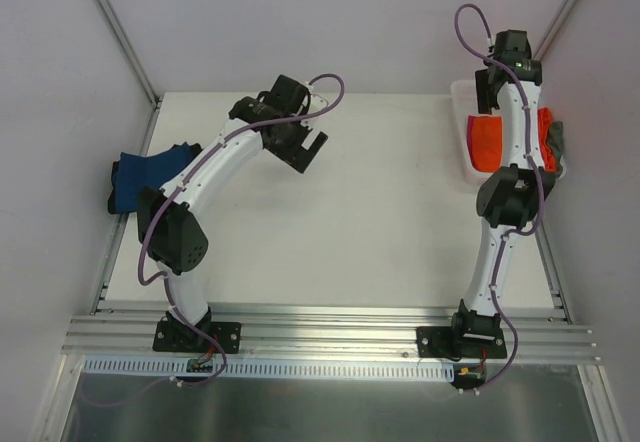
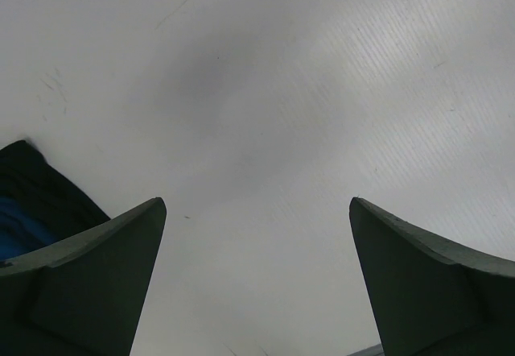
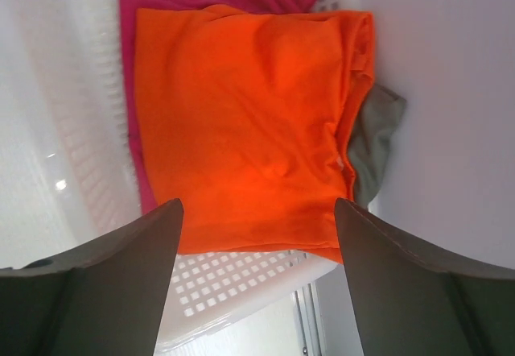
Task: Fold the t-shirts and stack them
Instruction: Grab the tshirt from the pile
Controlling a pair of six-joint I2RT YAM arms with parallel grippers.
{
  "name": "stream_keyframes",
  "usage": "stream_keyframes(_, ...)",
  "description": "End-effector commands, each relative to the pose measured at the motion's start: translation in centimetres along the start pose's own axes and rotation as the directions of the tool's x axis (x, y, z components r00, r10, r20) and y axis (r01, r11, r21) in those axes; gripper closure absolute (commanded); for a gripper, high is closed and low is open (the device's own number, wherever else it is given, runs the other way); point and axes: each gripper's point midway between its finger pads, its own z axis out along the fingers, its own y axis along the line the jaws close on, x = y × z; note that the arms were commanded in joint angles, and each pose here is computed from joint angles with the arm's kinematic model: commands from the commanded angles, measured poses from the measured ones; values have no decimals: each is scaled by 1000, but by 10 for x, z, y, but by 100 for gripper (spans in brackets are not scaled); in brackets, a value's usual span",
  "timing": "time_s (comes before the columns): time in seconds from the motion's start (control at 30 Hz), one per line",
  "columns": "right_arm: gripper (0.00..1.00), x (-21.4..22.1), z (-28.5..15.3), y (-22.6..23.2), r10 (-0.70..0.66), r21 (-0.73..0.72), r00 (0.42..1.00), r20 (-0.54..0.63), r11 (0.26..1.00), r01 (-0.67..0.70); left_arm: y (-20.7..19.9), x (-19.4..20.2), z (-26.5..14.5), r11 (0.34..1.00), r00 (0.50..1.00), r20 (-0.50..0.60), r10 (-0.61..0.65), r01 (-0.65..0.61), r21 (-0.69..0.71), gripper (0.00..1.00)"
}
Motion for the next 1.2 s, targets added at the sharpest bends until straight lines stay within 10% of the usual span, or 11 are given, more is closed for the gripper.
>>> stream_keyframes(0.0,20,-7,-2,-43,110,84,993,39,990,-113,8,-12,0,999,1000,25,-10,11,-38,1)
stream_keyframes(0.87,31,80,104,-61,179,14,962,-204,984,-180,-3,-15,15,999,999,8,-34,34,18,1)
stream_keyframes(1.0,40,86,110,-61,176,8,960,-218,984,-178,-3,-15,17,999,999,3,-35,35,18,1)
stream_keyframes(1.17,83,92,114,-54,170,-26,956,-238,983,-181,-5,-17,18,999,999,6,-35,35,25,1)
